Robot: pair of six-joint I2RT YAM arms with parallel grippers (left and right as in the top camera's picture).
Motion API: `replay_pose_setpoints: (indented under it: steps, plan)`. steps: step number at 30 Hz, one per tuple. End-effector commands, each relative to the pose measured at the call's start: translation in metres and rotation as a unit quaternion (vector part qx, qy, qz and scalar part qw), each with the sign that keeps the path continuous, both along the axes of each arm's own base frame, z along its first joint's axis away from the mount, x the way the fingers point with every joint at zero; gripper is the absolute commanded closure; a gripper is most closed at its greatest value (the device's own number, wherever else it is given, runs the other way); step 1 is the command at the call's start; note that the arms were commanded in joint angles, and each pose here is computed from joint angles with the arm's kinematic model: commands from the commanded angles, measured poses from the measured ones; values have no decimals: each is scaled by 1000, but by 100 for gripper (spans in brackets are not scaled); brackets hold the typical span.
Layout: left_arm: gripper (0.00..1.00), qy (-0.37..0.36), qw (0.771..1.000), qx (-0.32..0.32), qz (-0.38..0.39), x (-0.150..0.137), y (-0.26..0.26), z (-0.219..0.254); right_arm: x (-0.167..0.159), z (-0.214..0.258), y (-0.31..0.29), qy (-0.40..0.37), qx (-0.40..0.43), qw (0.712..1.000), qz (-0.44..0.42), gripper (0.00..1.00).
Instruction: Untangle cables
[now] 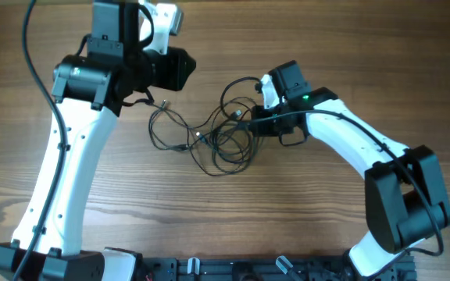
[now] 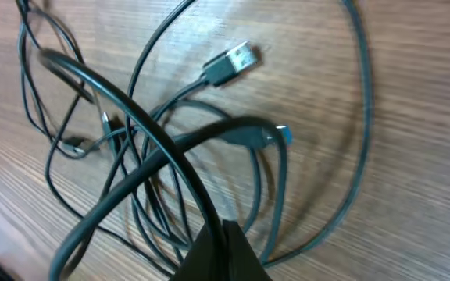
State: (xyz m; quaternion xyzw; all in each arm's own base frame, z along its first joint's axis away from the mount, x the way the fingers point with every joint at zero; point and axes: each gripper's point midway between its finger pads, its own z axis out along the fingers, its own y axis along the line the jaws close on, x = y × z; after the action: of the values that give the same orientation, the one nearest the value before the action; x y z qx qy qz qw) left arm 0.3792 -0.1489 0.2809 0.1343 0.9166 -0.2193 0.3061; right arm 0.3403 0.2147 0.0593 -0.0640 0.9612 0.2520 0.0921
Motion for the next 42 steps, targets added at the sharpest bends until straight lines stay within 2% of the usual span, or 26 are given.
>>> replay_pose_setpoints:
  steps: [1,3,6,9,12,17,21,28,32,34,36,42]
  plan:
    - [71,53,998,5,-24,-6,-4,-46,33,98,-17,-82,66,994,-33,96]
    - [71,66,992,-32,-101,-20,-25,-64,40,164,-37,-145,91,984,-55,96]
    - [68,55,980,-87,-173,-31,-46,-75,34,243,-71,-231,110,963,-89,96]
    - [66,25,957,-157,-244,-43,-66,-71,18,285,-97,-283,107,946,-117,96]
    - [64,16,939,-202,-279,-52,-77,-66,16,285,-108,-283,94,945,-134,96]
    - [55,19,926,-197,-321,-68,-97,-76,17,272,-125,-270,52,947,-166,96]
    - [54,54,914,-192,-354,-82,-126,-103,17,271,-125,-270,51,947,-165,96]
    - [64,77,918,-166,-353,-72,-139,-146,11,259,-138,-249,21,951,-180,96]
    - [67,47,928,-149,-339,-54,-141,-150,4,252,-137,-232,21,957,-172,96]
    - [62,40,940,-135,-309,-39,-141,-155,1,253,-130,-228,34,960,-157,96]
    - [56,32,943,-133,-302,-31,-143,-159,-1,254,-127,-227,41,962,-148,96]
    - [48,52,955,-103,-273,-17,-139,-196,-6,252,-127,-221,40,964,-145,96]
